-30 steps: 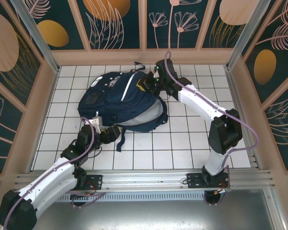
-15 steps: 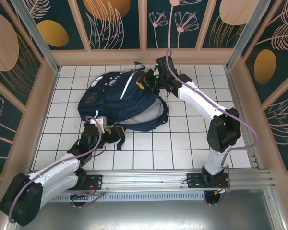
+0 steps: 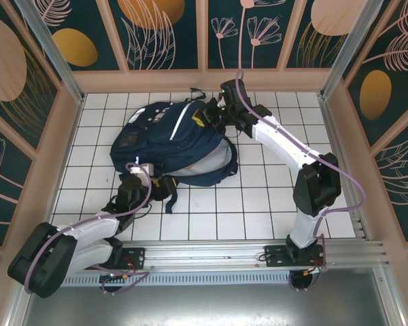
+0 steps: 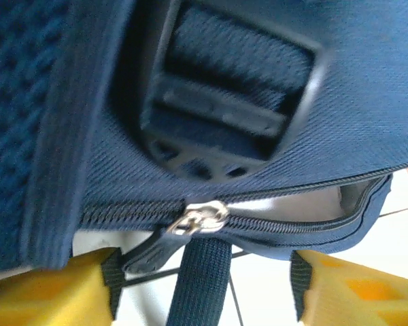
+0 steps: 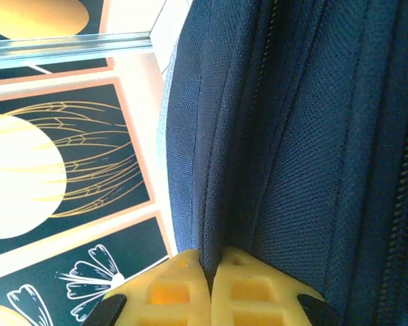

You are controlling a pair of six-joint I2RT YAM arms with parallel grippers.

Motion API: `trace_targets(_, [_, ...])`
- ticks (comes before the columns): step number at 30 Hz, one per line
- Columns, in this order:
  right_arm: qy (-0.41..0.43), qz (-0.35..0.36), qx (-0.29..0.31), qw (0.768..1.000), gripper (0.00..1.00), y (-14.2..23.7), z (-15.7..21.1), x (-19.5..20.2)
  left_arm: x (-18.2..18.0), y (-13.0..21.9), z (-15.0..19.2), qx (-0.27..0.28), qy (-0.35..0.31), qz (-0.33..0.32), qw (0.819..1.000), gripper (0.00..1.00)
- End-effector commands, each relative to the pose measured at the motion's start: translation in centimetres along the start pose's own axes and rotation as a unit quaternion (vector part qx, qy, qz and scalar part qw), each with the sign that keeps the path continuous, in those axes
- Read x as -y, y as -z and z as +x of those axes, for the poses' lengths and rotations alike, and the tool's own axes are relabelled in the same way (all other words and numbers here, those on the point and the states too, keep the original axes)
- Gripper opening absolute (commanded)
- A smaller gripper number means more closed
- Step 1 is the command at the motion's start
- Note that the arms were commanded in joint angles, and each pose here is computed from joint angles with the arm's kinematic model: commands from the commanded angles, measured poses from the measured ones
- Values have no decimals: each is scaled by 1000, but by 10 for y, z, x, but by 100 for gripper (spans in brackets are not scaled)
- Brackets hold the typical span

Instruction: Pack the student bag

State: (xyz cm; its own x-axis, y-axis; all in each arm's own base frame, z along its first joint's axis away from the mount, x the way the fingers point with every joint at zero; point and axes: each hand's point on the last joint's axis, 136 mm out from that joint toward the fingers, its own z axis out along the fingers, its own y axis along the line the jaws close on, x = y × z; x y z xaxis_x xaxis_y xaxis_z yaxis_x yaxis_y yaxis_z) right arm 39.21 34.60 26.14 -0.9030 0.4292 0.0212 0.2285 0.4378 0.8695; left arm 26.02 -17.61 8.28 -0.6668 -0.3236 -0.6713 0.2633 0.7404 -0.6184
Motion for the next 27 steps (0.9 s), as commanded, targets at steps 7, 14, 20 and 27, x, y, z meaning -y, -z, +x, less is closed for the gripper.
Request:
trace_targets(7, [42, -100, 3, 994, 0, 32, 1, -62, 12, -7, -12, 18, -43, 29, 998, 27])
trace_targets(14, [39, -88, 18, 995, 0, 35, -14, -50, 7, 0, -13, 22, -43, 12, 999, 1])
trace_targets(20, [55, -57, 46, 996, 0, 38, -25, -29, 4, 12, -18, 38, -41, -8, 998, 0])
trace_targets(27, [54, -29, 44, 997, 0, 27, -23, 6, 8, 6, -3, -4, -40, 1, 999, 0])
